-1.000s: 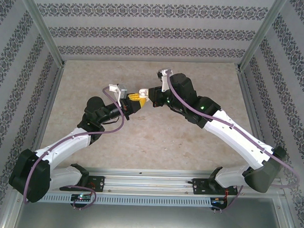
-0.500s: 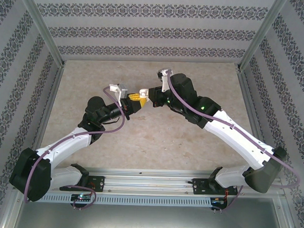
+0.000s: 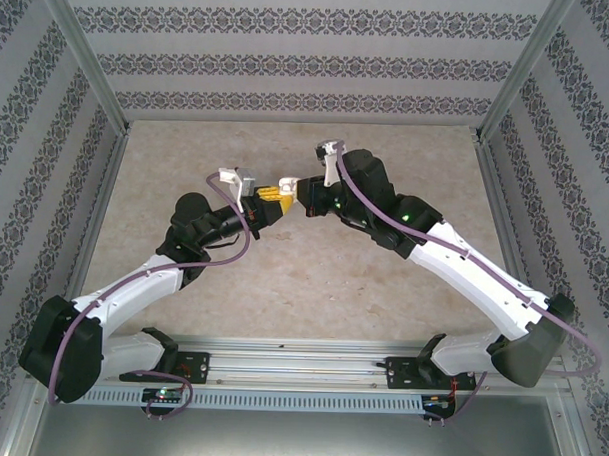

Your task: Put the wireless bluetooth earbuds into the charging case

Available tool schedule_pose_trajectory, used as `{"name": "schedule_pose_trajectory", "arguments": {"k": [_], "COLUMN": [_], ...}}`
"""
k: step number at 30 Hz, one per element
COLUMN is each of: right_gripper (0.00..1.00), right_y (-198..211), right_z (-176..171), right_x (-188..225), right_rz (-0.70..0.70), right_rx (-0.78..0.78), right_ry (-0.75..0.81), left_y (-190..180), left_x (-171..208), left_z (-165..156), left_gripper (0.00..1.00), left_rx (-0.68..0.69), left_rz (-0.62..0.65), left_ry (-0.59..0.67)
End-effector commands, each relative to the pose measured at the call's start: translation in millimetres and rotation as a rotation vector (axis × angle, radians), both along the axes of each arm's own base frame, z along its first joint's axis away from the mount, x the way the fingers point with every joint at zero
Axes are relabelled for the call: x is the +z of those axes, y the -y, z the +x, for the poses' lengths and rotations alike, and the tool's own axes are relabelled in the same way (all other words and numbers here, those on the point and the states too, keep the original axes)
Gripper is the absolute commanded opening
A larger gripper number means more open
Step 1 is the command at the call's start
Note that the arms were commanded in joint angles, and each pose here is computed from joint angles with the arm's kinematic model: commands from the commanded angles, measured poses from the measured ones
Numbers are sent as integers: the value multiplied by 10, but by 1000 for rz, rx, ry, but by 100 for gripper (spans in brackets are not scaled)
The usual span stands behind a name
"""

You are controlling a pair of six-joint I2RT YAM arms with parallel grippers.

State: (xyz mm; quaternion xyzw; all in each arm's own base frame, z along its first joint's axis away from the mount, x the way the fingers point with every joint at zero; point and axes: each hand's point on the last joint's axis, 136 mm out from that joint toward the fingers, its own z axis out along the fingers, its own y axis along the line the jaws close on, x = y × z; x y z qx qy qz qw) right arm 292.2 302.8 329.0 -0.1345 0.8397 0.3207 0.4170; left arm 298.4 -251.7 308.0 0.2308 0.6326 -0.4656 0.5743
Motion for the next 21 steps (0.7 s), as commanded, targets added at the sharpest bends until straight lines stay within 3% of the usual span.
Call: {"name": "schedule_pose_trajectory", "arguments": {"k": [1,10,21], "right_gripper": [11,13,33], "right_y": [-57,-115,-119], "right_z": [-130,-203,-197], "right_x": [-32,-187,-56], "right_rz": [22,13,7], "right_rx": [38,90,95], "right_ry": [-24,-56,-42], "left_y": [-15,-19,-23], "left_x": [278,314,325], "left_z": [-6,-13,-20], "left_gripper": [0,0,0], "left_rx": [-6,-6,-7], "left_rz": [-54,-62,-65], "left_ry": [77,85,86]}}
